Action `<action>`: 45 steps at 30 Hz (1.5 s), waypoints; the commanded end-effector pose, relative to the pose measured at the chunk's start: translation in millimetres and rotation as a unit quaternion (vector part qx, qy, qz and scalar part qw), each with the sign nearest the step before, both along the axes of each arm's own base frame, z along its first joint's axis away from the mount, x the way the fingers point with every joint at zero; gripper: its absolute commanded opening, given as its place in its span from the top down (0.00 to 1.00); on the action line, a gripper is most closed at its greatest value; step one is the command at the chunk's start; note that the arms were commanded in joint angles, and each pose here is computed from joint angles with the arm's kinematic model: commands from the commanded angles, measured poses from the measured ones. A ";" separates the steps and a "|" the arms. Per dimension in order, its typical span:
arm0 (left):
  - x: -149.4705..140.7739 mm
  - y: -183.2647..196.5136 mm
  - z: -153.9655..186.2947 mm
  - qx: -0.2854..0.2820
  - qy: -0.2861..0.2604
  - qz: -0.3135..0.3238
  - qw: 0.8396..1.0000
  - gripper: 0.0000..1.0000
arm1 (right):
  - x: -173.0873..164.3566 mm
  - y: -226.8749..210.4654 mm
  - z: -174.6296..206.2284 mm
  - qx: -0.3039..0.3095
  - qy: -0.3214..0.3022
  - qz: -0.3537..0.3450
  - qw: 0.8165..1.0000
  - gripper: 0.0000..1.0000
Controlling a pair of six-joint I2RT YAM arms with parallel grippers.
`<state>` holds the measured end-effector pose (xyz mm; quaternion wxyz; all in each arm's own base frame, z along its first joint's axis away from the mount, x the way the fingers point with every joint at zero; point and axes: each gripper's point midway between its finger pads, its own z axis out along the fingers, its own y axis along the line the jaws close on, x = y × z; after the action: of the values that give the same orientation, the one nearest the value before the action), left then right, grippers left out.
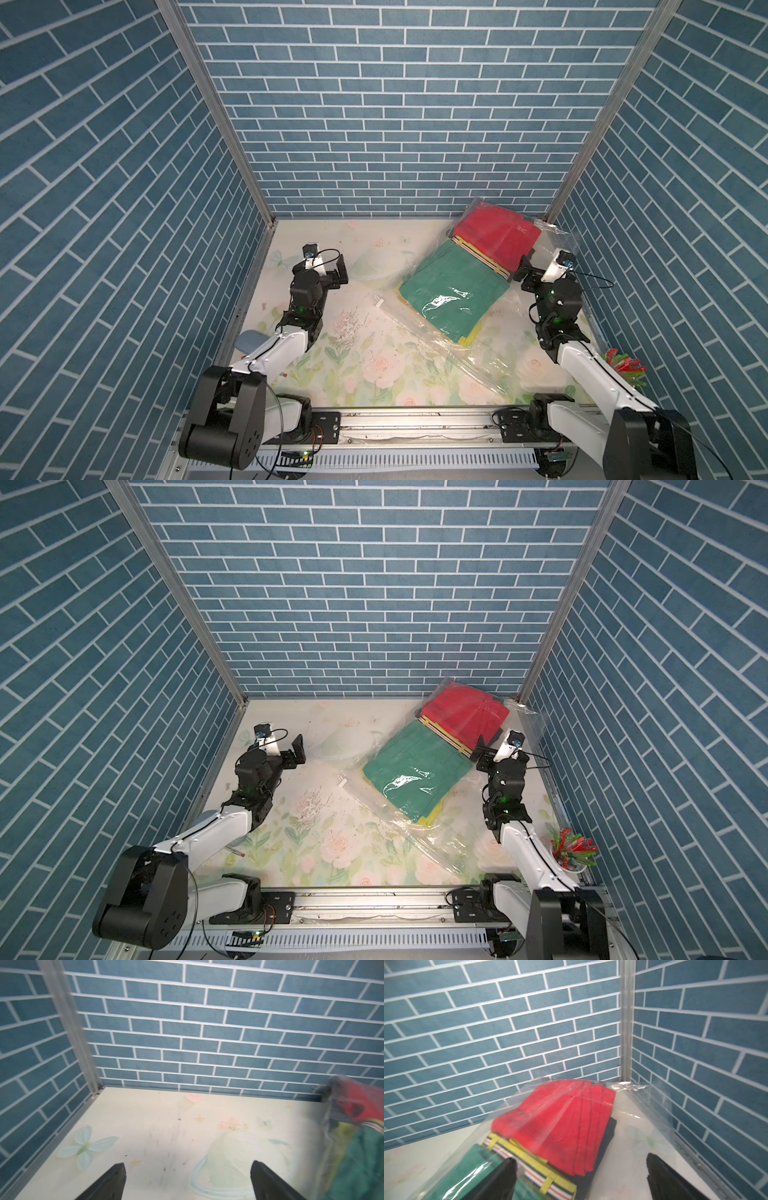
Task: Take the trousers out of the vacuum bag
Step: Open the vacuum bag at the center of the board.
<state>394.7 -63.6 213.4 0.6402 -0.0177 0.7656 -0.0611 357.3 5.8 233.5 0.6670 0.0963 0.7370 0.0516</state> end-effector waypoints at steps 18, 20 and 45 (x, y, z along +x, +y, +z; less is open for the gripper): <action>-103.5 -114.2 -10.3 -0.204 0.171 -0.241 0.933 0.00 | -98.0 142.6 -57.1 0.024 0.215 0.234 0.948 0.01; -110.4 -114.5 -15.9 -0.221 0.183 -0.242 0.927 0.00 | -105.3 150.4 -64.5 0.010 0.227 0.238 0.944 0.01; -155.3 -80.4 -59.0 -0.267 0.183 -0.188 0.927 0.00 | -181.9 253.6 -128.2 -0.301 0.279 0.266 0.873 0.06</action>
<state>241.5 -146.7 161.6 0.4396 -0.0510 0.8091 -0.3866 169.3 269.9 103.8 0.3821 -0.3088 0.8707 0.0231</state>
